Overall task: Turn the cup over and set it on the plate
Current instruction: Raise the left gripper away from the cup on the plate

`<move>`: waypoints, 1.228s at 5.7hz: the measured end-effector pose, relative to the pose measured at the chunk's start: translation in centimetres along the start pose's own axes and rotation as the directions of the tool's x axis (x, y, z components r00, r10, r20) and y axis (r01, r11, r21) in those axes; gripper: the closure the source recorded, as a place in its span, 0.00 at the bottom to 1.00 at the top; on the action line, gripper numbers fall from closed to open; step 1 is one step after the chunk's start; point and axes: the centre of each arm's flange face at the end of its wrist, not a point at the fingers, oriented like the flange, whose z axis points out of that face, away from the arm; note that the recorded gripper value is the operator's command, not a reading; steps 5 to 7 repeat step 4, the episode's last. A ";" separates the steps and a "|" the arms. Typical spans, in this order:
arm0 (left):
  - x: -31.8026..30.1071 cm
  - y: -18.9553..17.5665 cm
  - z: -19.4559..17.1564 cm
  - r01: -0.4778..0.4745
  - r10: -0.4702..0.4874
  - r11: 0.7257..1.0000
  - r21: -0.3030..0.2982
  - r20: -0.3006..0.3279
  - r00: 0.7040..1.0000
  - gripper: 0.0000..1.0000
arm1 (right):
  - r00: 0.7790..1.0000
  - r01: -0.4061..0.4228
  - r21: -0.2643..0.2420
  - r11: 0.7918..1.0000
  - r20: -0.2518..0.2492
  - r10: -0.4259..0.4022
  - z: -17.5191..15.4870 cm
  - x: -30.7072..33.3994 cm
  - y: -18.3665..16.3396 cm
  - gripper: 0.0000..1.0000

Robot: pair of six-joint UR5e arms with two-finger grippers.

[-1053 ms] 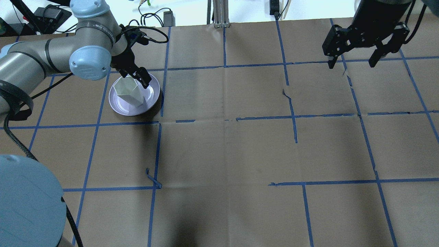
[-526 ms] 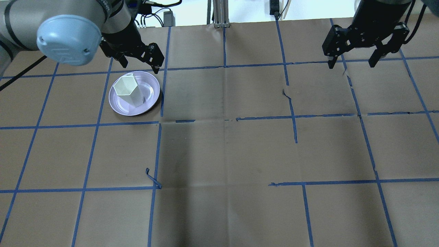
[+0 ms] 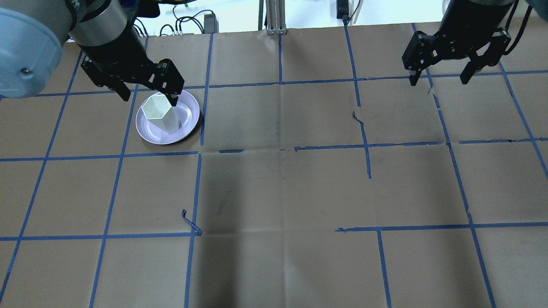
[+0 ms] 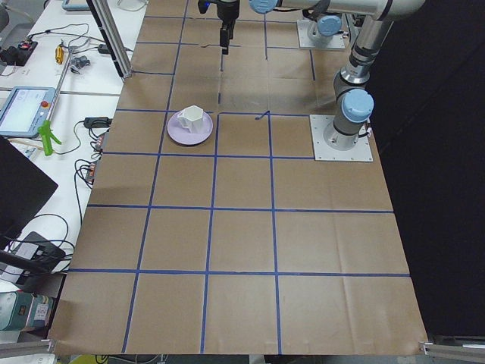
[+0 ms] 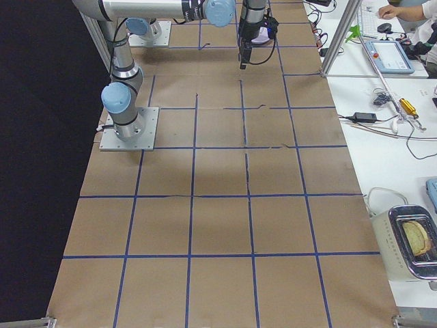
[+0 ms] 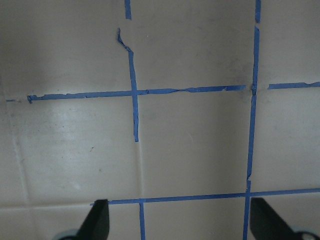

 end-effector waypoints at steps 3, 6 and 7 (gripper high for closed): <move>-1.3 -0.1 0.4 0.031 -0.031 0.999 -0.011 -0.003 1.000 0.02 | 1.000 0.000 0.000 1.000 0.000 0.000 0.0 0.0 0.0 0.00; -1.3 -0.3 0.6 0.031 -0.031 0.999 -0.014 -0.004 1.000 0.02 | 1.000 0.000 0.000 1.000 0.000 0.000 0.0 0.0 0.0 0.00; -1.3 -0.3 0.6 0.031 -0.031 0.999 -0.014 -0.004 1.000 0.02 | 1.000 0.000 0.000 1.000 0.000 0.000 0.0 0.0 0.0 0.00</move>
